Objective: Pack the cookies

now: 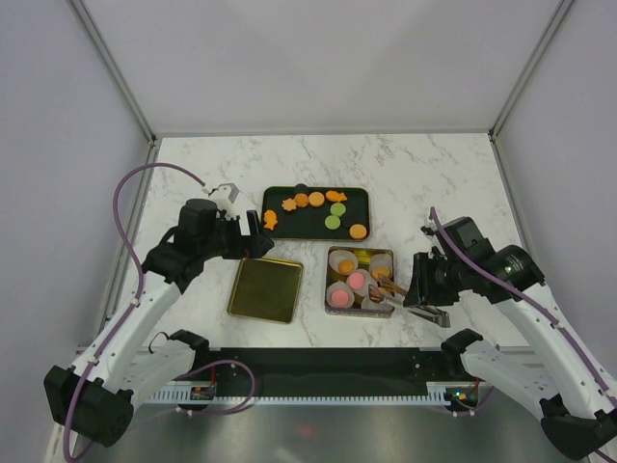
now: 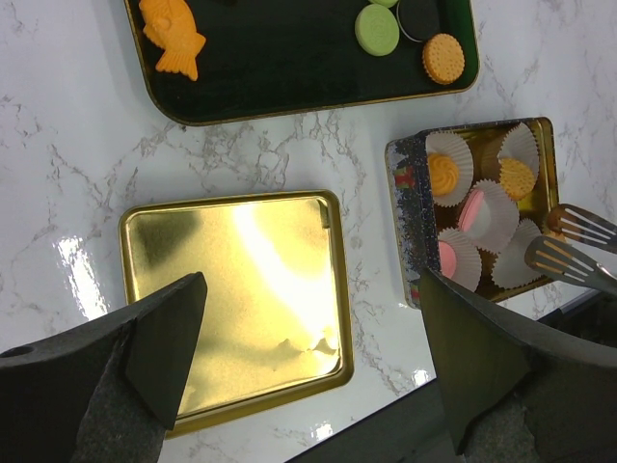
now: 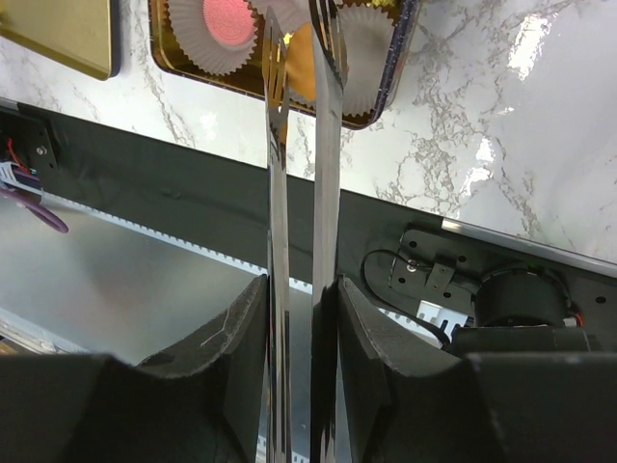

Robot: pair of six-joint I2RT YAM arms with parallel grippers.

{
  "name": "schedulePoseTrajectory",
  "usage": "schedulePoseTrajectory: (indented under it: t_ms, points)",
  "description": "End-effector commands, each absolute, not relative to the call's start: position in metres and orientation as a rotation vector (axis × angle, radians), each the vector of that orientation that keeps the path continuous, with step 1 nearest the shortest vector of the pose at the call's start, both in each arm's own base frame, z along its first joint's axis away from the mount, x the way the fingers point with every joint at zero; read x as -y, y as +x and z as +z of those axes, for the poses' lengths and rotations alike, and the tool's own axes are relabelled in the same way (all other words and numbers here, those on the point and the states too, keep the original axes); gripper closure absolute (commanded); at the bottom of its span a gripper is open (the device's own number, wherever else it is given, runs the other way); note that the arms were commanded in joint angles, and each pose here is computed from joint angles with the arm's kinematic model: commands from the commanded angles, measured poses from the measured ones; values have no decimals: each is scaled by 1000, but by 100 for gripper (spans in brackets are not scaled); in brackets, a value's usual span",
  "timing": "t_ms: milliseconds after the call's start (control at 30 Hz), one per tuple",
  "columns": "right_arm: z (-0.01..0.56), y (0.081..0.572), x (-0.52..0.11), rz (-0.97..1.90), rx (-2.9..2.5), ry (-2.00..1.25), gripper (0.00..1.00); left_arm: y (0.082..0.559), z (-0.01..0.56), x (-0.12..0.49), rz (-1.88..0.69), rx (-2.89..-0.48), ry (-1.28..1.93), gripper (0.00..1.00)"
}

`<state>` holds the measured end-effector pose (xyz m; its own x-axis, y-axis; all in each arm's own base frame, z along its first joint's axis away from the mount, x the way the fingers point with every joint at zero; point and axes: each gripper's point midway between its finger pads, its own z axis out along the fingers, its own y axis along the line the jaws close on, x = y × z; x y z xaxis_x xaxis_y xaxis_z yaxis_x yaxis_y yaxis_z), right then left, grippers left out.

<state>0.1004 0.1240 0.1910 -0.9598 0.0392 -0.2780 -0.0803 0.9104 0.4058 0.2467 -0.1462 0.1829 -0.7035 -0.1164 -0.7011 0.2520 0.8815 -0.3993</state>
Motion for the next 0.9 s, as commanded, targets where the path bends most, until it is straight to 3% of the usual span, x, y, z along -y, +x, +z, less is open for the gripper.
schedulePoseTrajectory:
  t_ms: [0,867]
  points:
    - [186,102,-120,575,-2798,-6,60,250,193,147,-628,-2226,117,0]
    - [191,112,-122,561,-2776,-19,53,250,192,147,-625,-2228,114,0]
